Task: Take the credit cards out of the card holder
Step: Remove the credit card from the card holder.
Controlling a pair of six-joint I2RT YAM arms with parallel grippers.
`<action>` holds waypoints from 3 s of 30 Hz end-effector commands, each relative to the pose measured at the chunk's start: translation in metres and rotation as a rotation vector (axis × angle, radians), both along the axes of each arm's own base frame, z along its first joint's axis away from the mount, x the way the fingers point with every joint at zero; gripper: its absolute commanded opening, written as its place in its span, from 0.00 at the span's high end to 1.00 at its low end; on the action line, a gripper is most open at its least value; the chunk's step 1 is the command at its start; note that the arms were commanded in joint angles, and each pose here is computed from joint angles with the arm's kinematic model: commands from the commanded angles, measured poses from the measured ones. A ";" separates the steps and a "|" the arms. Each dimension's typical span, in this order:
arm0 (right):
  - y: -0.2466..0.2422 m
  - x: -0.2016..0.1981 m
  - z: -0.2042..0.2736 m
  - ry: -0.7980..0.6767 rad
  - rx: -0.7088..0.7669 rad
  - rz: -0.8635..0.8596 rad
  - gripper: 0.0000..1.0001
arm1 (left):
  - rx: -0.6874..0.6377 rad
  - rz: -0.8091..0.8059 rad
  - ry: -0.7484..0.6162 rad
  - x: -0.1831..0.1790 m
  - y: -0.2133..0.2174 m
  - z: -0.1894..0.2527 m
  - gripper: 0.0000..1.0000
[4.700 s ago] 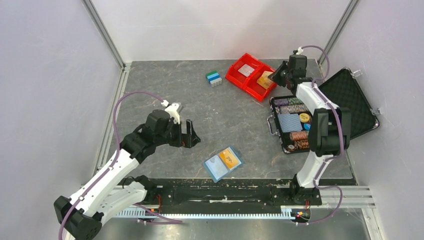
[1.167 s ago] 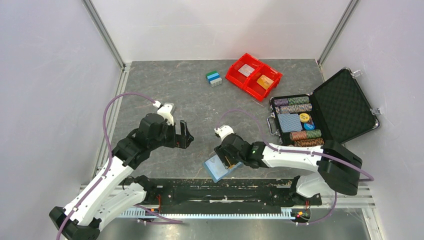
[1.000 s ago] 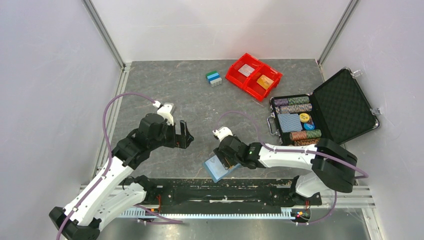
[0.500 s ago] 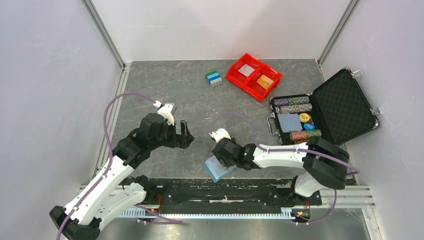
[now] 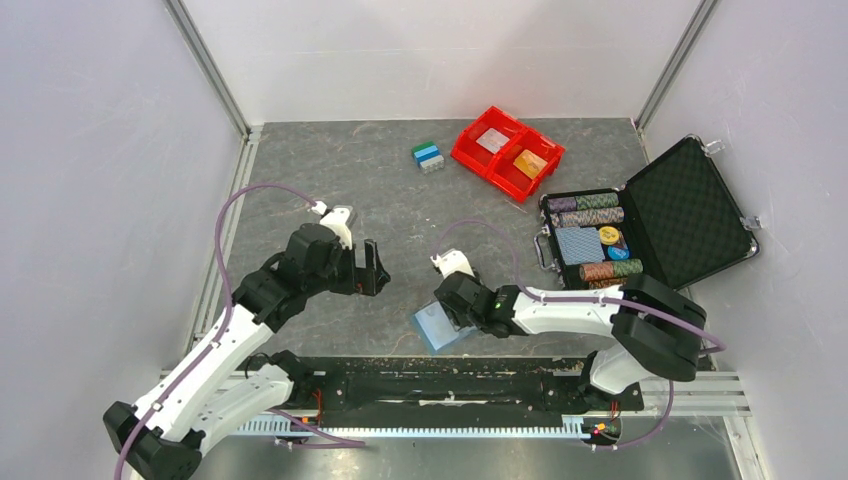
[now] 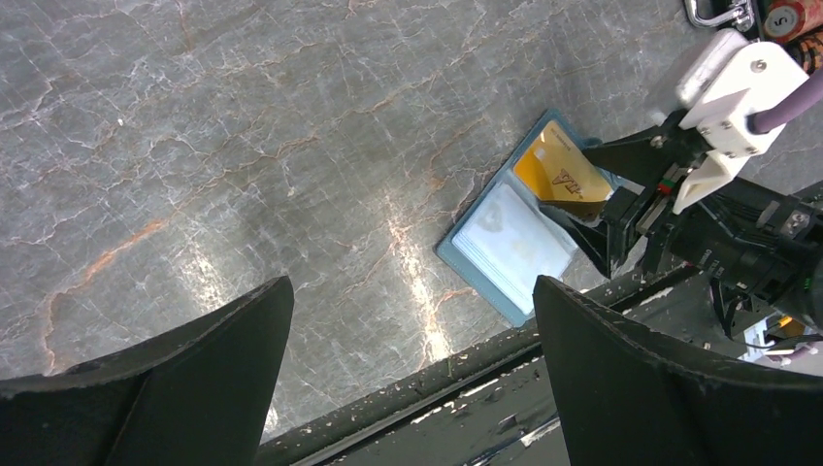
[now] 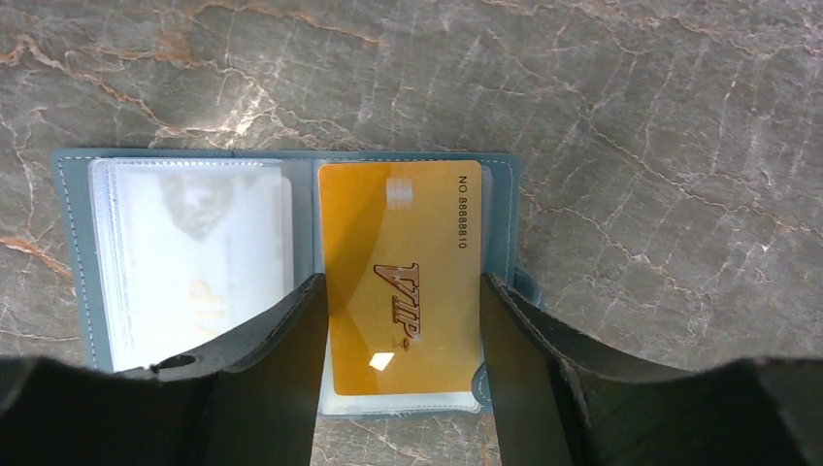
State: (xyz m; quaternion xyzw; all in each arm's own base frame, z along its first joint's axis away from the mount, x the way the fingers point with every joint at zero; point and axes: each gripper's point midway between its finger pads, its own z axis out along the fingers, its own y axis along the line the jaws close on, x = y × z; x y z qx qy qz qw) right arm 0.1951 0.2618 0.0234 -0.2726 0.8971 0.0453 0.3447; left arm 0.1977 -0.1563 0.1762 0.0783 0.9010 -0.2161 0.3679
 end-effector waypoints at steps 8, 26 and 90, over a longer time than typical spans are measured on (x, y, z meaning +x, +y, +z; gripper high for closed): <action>0.011 0.012 0.024 -0.012 0.184 -0.048 0.48 | -0.125 0.034 0.159 -0.005 -0.024 -0.021 0.00; 0.010 0.009 0.054 -0.105 0.506 0.129 0.48 | -0.413 -0.111 0.336 0.001 -0.096 -0.028 0.17; 0.011 -0.007 0.185 -0.034 1.275 -0.032 0.36 | -0.776 -0.121 0.096 0.022 -0.129 0.048 0.98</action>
